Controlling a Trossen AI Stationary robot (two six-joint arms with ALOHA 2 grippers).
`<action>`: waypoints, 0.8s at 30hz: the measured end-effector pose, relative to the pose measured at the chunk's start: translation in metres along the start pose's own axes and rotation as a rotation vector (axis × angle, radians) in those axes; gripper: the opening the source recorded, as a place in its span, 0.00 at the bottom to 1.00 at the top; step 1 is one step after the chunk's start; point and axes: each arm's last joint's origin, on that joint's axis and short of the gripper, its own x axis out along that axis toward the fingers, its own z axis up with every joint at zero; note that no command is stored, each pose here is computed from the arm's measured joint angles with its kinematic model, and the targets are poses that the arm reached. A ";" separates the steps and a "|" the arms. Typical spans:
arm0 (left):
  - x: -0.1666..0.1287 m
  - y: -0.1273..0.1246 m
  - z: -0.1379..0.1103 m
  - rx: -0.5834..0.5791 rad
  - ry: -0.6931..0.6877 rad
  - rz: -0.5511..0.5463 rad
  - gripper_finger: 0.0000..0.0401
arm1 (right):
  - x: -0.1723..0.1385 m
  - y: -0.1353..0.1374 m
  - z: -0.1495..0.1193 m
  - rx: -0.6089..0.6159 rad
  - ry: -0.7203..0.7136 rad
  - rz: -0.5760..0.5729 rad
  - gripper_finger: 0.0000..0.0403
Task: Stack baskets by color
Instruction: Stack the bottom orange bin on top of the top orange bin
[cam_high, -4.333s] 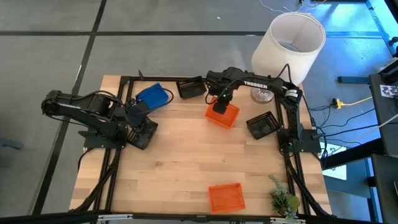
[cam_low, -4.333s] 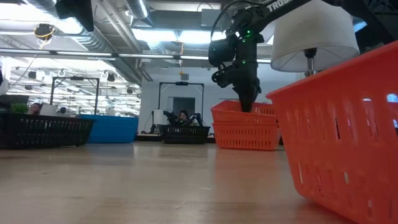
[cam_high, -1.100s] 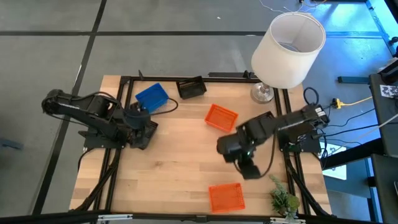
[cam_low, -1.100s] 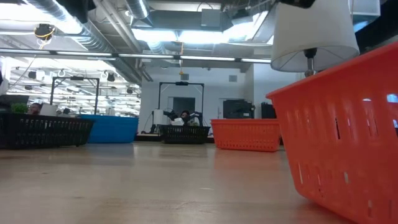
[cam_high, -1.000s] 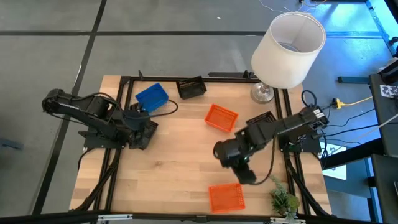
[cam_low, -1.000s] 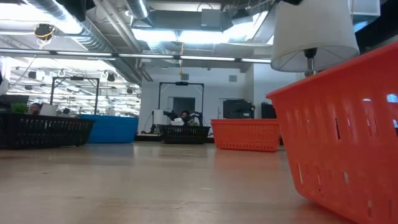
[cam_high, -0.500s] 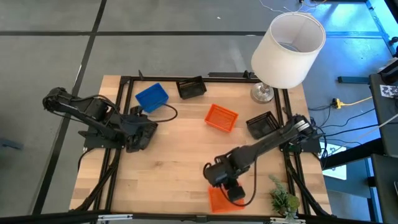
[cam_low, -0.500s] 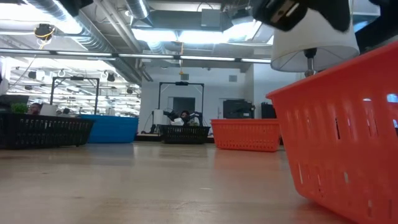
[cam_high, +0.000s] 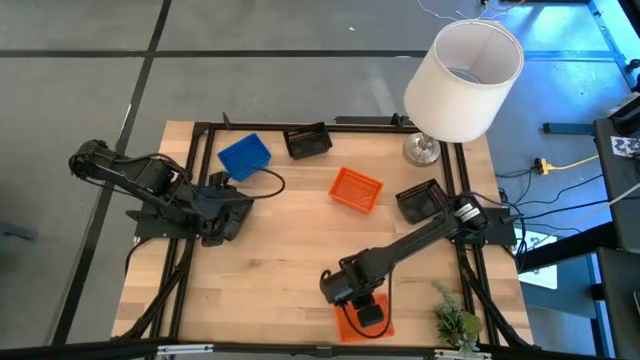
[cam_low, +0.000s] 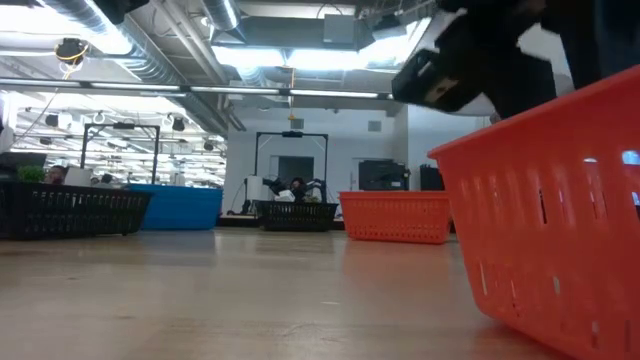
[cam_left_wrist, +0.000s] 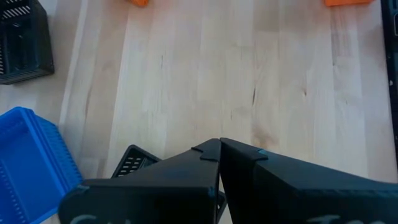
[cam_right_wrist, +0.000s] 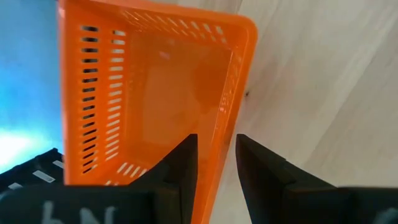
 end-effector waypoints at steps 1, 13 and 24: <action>0.000 0.000 0.000 0.000 -0.001 0.000 0.00 | 0.003 -0.001 0.000 0.001 0.008 -0.002 0.27; 0.000 0.000 0.001 -0.005 -0.012 -0.005 0.00 | 0.031 -0.007 0.007 0.011 0.033 -0.007 0.26; 0.000 0.000 0.001 -0.004 -0.012 -0.004 0.00 | 0.030 -0.011 0.009 0.037 0.016 -0.025 0.02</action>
